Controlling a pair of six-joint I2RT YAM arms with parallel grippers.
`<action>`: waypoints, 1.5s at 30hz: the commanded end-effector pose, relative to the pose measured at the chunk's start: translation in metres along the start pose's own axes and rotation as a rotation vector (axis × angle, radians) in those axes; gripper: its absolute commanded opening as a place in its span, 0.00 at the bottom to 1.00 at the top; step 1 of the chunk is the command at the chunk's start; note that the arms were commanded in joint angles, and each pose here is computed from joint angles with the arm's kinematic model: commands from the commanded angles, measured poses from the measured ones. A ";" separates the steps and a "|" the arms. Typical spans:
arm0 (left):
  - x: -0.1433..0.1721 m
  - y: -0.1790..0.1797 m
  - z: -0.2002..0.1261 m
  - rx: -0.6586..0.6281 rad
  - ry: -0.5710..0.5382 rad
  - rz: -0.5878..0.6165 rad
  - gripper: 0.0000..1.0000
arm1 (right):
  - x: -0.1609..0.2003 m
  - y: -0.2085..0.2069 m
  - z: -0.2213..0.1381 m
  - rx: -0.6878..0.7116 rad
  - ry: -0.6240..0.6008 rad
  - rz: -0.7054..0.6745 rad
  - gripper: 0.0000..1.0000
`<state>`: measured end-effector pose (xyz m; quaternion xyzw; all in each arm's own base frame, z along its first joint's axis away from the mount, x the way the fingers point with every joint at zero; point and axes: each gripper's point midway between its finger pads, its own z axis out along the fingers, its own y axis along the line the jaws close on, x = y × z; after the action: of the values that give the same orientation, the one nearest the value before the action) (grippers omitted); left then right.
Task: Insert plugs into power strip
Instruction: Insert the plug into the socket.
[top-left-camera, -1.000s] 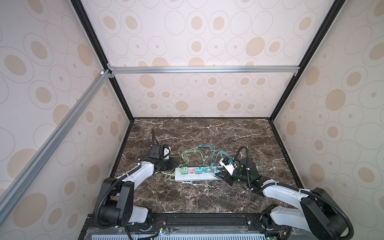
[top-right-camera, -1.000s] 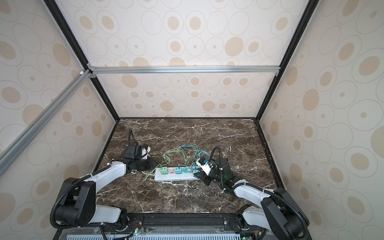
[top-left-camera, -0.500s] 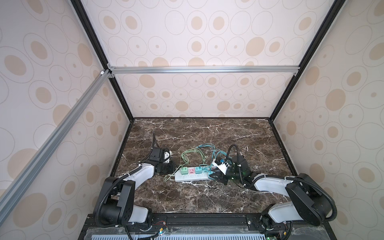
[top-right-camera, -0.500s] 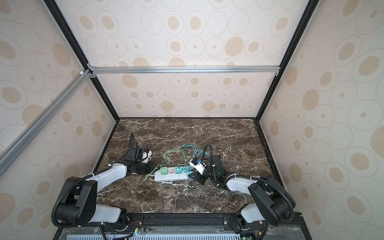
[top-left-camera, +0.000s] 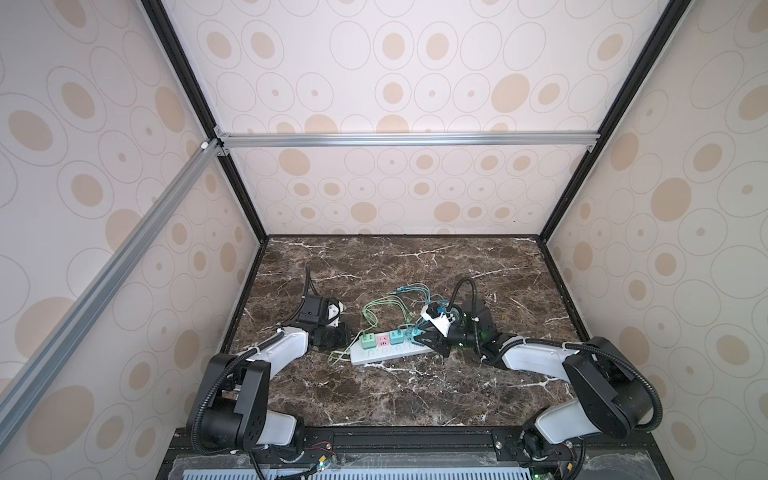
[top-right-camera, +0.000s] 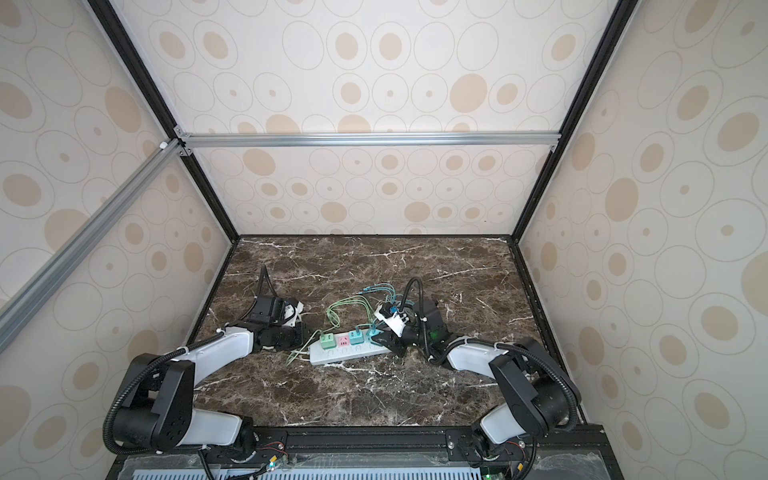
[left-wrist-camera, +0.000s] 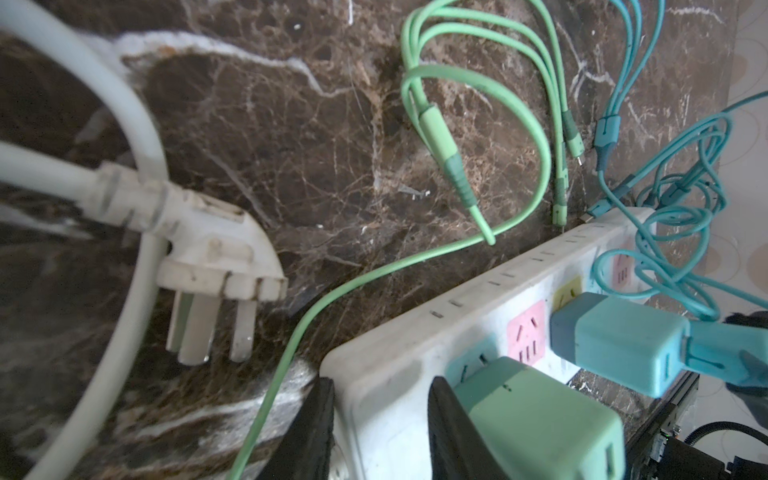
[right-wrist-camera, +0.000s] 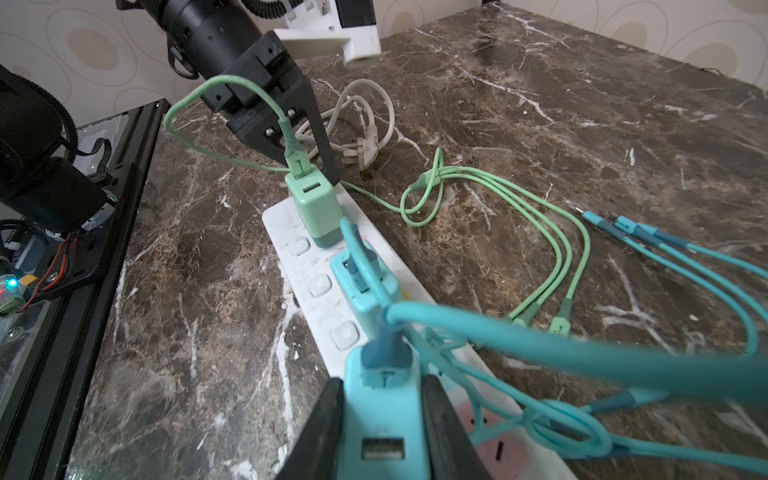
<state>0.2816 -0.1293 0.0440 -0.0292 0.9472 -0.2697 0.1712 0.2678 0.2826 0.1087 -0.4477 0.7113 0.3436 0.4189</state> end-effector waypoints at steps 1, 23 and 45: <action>0.007 0.000 -0.005 0.003 0.014 0.018 0.38 | -0.007 -0.006 0.002 -0.015 -0.012 -0.042 0.00; 0.018 0.002 -0.001 0.017 0.041 -0.005 0.26 | 0.000 -0.034 0.003 0.020 0.004 -0.060 0.00; -0.008 0.004 0.022 0.009 0.036 -0.007 0.22 | 0.015 -0.025 -0.027 0.050 0.040 -0.038 0.00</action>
<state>0.2960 -0.1414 0.0369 -0.0241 0.9399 -0.2986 0.1636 0.2864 0.2508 0.1046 -0.4588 0.7198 0.3031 0.4237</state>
